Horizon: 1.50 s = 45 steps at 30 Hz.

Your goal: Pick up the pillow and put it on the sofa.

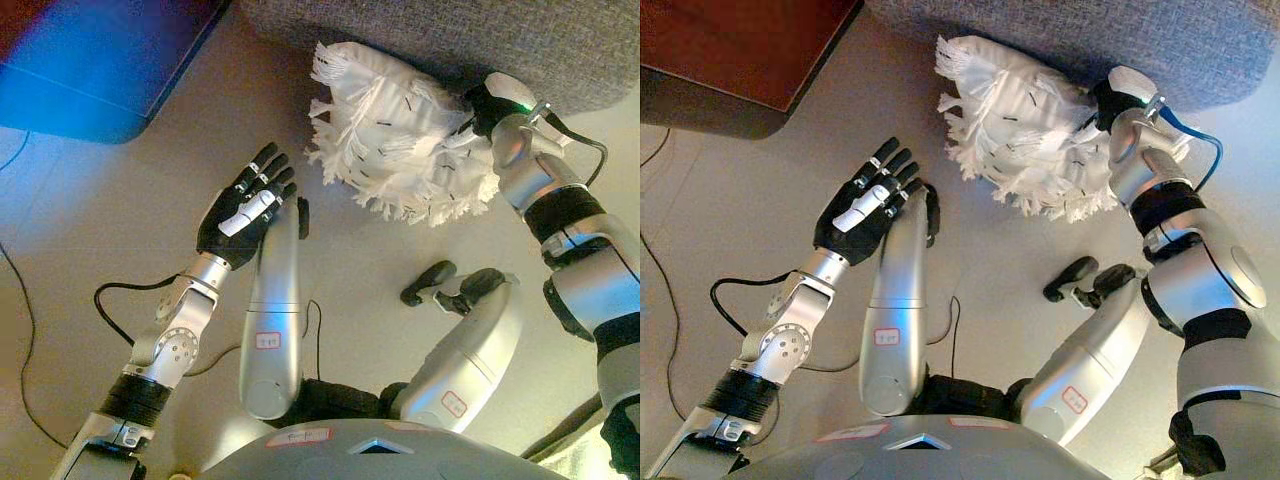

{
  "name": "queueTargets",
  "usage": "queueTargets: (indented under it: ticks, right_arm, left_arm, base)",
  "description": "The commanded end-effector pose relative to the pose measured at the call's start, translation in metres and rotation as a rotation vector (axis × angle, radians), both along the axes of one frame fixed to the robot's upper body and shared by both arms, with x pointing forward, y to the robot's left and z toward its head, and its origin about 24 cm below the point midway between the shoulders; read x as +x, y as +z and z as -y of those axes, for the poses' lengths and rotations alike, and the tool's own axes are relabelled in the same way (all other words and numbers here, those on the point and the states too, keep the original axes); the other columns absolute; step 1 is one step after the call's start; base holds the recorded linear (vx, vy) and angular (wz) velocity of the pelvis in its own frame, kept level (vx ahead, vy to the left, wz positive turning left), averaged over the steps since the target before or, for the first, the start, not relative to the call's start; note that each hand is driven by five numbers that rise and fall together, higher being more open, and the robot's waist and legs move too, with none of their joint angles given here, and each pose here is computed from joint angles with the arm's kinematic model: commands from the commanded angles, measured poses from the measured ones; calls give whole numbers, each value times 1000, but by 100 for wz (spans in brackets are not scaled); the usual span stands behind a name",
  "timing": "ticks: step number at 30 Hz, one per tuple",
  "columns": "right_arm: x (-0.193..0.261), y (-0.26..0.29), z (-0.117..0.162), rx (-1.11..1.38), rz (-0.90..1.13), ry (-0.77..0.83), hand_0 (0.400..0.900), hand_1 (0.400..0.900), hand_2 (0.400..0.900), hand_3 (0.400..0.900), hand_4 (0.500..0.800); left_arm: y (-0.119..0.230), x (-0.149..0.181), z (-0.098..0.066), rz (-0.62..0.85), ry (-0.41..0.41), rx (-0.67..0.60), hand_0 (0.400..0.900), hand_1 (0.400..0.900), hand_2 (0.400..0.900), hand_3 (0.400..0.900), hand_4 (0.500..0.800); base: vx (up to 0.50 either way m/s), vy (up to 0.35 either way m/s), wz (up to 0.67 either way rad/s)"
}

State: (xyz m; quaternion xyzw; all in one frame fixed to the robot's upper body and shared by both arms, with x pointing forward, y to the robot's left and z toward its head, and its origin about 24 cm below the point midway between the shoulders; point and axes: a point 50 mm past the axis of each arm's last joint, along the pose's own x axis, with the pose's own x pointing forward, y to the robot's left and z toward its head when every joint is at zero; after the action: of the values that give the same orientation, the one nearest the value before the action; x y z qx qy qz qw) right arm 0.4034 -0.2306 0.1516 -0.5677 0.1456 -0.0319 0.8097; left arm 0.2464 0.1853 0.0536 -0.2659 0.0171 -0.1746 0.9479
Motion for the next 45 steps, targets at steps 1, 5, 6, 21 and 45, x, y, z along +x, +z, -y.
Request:
queueTargets:
  ticks: [1, 5, 6, 21, 45]
  right_arm:
    - [8, 26, -2, 118, 84, -27, 400, 400, 400, 400, 500]
    - [7, 18, -4, 196, 92, -30, 400, 400, 400, 400, 500]
    - [7, 17, -5, 216, 98, -30, 400, 400, 400, 400, 500]
    - [-1, 34, -27, 339, 323, 139, 400, 400, 400, 400, 500]
    - [-96, 56, -40, 312, 760, 477, 400, 400, 400, 400, 500]
  left_arm:
    - [-5, -9, 32, -4, -113, -57, 900, 900, 900, 900, 800]
    - [-5, -10, 34, -9, -107, -58, 900, 900, 900, 900, 800]
    - [-6, -10, 34, -11, -105, -56, 900, 900, 900, 900, 800]
    - [-16, -9, 1, -111, 230, -11, 900, 900, 900, 900, 800]
    - [-30, -8, -48, -267, 701, 125, 900, 900, 900, 900, 800]
  base:
    - [0, 0, 0]
    - [0, 0, 0]
    - [0, 0, 0]
    - [-6, -14, -4]
    - [8, -20, -16]
